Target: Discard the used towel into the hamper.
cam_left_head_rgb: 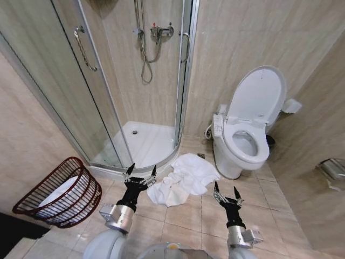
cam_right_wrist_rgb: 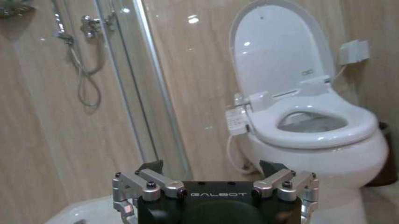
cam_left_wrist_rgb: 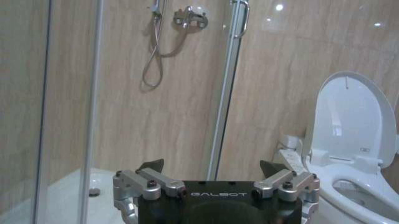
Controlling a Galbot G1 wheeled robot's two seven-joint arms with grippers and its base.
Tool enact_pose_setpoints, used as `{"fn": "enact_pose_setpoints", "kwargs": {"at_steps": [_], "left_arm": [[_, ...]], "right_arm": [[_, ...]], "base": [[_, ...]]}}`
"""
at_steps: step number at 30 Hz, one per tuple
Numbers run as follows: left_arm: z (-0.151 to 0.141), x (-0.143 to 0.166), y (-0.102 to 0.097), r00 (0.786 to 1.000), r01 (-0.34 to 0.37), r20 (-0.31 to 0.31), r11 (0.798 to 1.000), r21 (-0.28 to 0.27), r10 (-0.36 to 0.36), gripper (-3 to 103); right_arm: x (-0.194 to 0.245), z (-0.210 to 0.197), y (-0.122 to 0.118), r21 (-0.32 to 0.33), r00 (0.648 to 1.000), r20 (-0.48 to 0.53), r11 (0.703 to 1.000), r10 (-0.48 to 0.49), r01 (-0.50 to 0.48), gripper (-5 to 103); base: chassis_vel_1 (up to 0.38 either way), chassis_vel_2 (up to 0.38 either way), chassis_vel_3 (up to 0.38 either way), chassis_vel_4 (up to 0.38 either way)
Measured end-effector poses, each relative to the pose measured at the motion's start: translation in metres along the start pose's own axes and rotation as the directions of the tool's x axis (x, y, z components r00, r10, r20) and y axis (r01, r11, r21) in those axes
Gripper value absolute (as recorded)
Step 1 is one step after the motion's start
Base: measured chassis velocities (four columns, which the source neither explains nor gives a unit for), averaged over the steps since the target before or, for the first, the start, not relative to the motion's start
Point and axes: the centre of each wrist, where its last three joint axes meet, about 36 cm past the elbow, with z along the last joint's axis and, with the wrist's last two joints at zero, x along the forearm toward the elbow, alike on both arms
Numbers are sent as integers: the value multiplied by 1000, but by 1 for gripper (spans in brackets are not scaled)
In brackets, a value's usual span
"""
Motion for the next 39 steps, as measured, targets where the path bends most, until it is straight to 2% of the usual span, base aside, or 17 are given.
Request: {"fn": "enact_pose_setpoints", "kwargs": {"at_steps": [9,24,30,35,37,39], "left_arm": [[0,0,0,1000,0,0,1000,0,0,100],[0,0,0,1000,0,0,1000,0,0,100],[0,0,0,1000,0,0,1000,0,0,100],[0,0,0,1000,0,0,1000,0,0,100],[0,0,0,1000,0,0,1000,0,0,100],[0,0,0,1000,0,0,1000,0,0,100]], "right_arm": [[2,5,-2,-23,999,4,999,-42,42,100],[-9,7,-4,-22,1000,14,999,-24,24,100],[-11,14,-5,-22,998,28,998,-51,51,100],[-19,17,-20,-13,998,39,999,-48,48,100],[-33,12,-34,-12,1000,-7,1000,-25,25,100],[-40,10,-33,-16,999,-19,999,-32,32,100]], "base": [[0,0,0,0],[-27,30,33,-29],[-104,97,104,-92],[-111,107,134,-99],[-77,61,53,-11],[-63,9,-35,-6]]}}
